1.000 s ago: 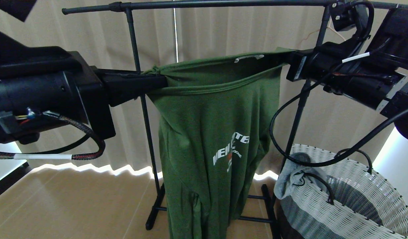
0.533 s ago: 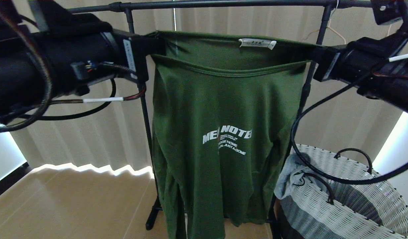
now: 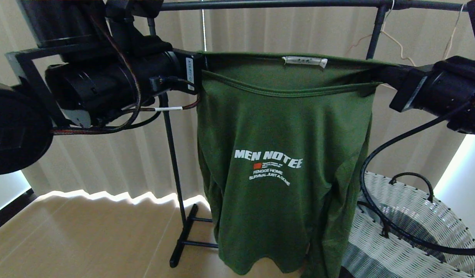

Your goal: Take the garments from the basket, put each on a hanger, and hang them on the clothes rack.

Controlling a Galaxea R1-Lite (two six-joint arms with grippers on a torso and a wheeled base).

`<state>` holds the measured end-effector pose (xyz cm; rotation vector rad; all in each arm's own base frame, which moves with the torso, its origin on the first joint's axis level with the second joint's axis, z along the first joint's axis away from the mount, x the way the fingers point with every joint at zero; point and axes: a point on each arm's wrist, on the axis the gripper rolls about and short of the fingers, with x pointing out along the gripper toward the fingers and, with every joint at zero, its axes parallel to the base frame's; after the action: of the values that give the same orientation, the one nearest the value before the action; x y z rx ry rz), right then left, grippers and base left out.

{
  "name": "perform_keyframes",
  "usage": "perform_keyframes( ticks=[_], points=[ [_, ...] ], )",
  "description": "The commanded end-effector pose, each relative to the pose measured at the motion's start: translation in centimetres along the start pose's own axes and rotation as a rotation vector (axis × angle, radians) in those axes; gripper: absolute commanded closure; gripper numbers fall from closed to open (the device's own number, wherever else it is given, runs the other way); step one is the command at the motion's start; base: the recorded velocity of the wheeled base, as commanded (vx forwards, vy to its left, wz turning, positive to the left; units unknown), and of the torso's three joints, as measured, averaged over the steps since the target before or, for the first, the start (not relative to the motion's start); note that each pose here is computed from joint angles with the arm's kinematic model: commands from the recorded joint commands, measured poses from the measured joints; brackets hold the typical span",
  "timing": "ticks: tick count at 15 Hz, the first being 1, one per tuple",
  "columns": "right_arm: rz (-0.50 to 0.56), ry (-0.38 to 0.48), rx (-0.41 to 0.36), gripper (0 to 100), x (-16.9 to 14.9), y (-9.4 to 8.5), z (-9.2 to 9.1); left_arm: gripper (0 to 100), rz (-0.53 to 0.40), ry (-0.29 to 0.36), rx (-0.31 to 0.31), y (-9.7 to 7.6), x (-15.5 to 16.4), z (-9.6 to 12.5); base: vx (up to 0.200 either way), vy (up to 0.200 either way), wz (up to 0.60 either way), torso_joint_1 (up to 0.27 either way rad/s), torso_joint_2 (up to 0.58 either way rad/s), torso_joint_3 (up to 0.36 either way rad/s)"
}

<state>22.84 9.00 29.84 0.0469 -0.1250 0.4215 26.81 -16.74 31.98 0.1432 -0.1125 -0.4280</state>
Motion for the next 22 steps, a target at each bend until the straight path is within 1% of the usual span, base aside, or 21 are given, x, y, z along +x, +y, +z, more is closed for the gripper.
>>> perform_keyframes(
  ticks=[1, 3, 4, 6, 8, 9, 11, 13, 16, 17, 18, 19, 21, 22],
  points=[
    [0.001, 0.001, 0.0, 100, -0.2, 0.0, 0.0, 100, -0.001, 0.007, 0.001, -0.1, 0.3, -0.3, 0.0, 0.0, 0.0, 0.0, 0.0, 0.0],
    [0.002, -0.01, -0.001, 100, -0.7, 0.1, 0.4, 100, 0.006, 0.022, 0.002, 0.1, 1.0, -0.8, 0.0, 0.0, 0.0, 0.0, 0.0, 0.0],
    [0.002, -0.019, -0.003, 100, -1.2, 0.1, 0.7, 100, 0.016, 0.034, 0.003, 0.4, 1.5, -1.3, 0.0, 0.0, 0.0, 0.0, 0.0, 0.0],
    [0.01, 0.006, 0.0, 100, -2.2, 0.3, 0.9, 100, 0.035, 0.051, -0.002, 1.0, 2.6, -2.1, 0.0, 0.0, 0.0, 0.0, 0.0, 0.0],
    [0.068, 0.025, 0.009, 100, -3.5, 1.6, 1.1, 100, 0.044, 0.06, -0.027, 1.2, 3.4, -2.6, 0.0, 0.0, 0.0, 0.0, 0.0, 0.0],
    [0.106, 0.046, 0.012, 100, -4.2, 2.3, 0.8, 100, 0.041, 0.067, -0.039, 1.1, 3.5, -2.8, 0.0, 0.0, 0.0, 0.0, 0.0, 0.0],
    [0.157, 0.071, 0.014, 100, -4.6, 3.4, 0.2, 100, 0.036, 0.064, -0.042, 1.0, 3.5, -2.8, 0.0, 0.0, 0.0, 0.0, 0.0, 0.0],
    [0.165, 0.074, 0.015, 100, -4.6, 3.5, 0.1, 100, 0.034, 0.066, -0.042, 0.9, 3.5, -2.8, 0.0, 0.0, 0.0, 0.0, 0.0, 0.0],
    [0.168, 0.076, 0.015, 100, -4.6, 3.5, 0.0, 100, 0.032, 0.045, -0.044, 0.9, 3.5, -2.2, 0.0, 0.0, 0.0, 0.0, 0.0, 0.0],
    [0.174, 0.079, 0.015, 100, -4.8, 3.6, -0.1, 100, 0.009, 0.025, -0.051, 0.5, 4.0, -1.9, 0.0, 0.0, 0.0, 0.0, 0.0, 0.0],
    [0.2, 0.089, 0.019, 100, -5.0, 4.1, -0.4, 100, -0.029, -0.014, -0.09, -0.3, 4.4, -1.4, 0.0, 0.0, 0.0, 0.0, 0.0, 0.0],
    [0.219, 0.091, 0.019, 100, -5.4, 4.4, -0.5, 100, -0.042, -0.021, -0.1, -0.8, 4.4, -1.2, 0.0, 0.0, 0.0, 0.0, 0.0, 0.0],
    [0.252, 0.095, 0.018, 100, -5.5, 4.5, -0.7, 100, -0.043, -0.015, -0.098, -0.8, 4.2, -1.2, 0.0, 0.0, 0.0, 0.0, 0.0, 0.0],
    [0.252, 0.095, 0.018, 100, -5.5, 4.5, -0.7, 100, -0.043, -0.015, -0.098, -0.8, 4.2, -1.2, 0.0, 0.0, 0.0, 0.0, 0.0, 0.0]
  ],
)
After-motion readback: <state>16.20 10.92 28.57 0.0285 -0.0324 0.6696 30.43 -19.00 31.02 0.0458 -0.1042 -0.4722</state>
